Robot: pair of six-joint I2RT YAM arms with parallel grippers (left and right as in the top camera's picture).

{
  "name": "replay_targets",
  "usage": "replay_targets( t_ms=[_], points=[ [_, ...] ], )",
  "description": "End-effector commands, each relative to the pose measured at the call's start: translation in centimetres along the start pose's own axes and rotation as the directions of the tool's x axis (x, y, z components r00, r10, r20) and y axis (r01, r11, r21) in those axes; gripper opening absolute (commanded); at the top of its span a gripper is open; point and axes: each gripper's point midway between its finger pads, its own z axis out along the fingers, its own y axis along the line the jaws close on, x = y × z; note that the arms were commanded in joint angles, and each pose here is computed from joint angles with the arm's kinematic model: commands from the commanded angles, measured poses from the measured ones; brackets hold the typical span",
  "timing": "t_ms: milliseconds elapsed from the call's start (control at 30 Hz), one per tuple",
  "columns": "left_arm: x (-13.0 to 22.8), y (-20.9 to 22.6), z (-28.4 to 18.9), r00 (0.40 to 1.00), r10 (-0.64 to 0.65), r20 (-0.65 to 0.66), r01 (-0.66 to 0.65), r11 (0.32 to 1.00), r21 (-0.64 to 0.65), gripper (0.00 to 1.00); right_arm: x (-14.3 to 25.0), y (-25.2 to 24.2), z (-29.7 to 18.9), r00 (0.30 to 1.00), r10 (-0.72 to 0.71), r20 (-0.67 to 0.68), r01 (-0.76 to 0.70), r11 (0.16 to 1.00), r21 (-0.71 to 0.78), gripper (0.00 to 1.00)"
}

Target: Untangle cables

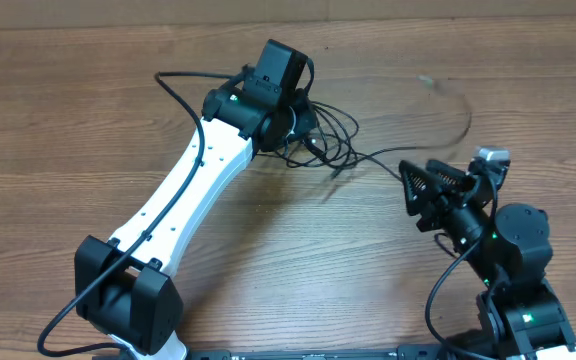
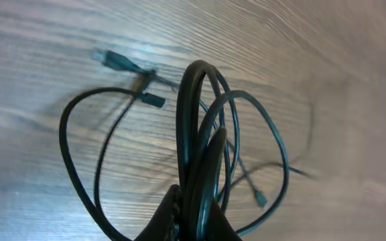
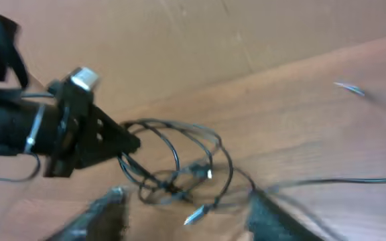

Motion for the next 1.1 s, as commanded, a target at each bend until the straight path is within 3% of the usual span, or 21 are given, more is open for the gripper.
replay_targets(
  t_ms=[0,167,333,433,767,933,967,1033,1067],
  points=[
    [-1.5,-0.7,-2.2,0.980,-0.185,0.068,0.183,0.983,0.034,0.04,2.2,0.6,0.6,0.986,0.121,-0.114,-0.127,0.991,-0.042,0.68],
    [-1.0,-1.1,-2.1,0.955,-0.296,0.031,0.294,0.954,0.052,0.04,5.1,2.5,1.6,0.949,0.131,-0.288,-0.183,0.970,-0.162,0.87],
    [1.3,-2.2,-2.2,0.844,-0.521,-0.124,0.530,0.846,0.051,0.04,7.7,1.2,4.3,0.861,0.304,-0.409,-0.360,0.931,-0.065,0.87],
    [2.2,-2.8,-2.4,0.832,-0.522,-0.188,0.540,0.840,0.054,0.04,9.2,0.6,6.0,0.805,0.373,-0.461,-0.429,0.903,-0.018,0.87],
    [4.9,-4.6,-2.8,0.748,-0.590,-0.304,0.624,0.781,0.018,0.04,12.2,3.1,9.5,0.788,0.287,-0.544,-0.416,0.901,-0.127,0.78],
    [6.0,-5.2,-3.1,0.750,-0.553,-0.363,0.600,0.800,0.021,0.04,11.7,0.1,10.7,0.835,0.324,-0.444,-0.361,0.932,0.001,0.43],
    [6.3,-5.3,-3.3,0.744,-0.549,-0.380,0.599,0.800,0.017,0.04,11.5,-1.0,11.0,0.851,0.334,-0.406,-0.343,0.938,0.053,0.16],
    [6.0,-5.2,-3.4,0.766,-0.517,-0.383,0.571,0.820,0.037,0.04,11.4,-2.0,11.1,0.860,0.340,-0.380,-0.329,0.939,0.097,0.04],
    [5.5,-5.0,-3.3,0.789,-0.488,-0.374,0.544,0.837,0.056,0.04,11.6,-2.7,11.0,0.861,0.347,-0.371,-0.320,0.938,0.135,0.04]
  ],
)
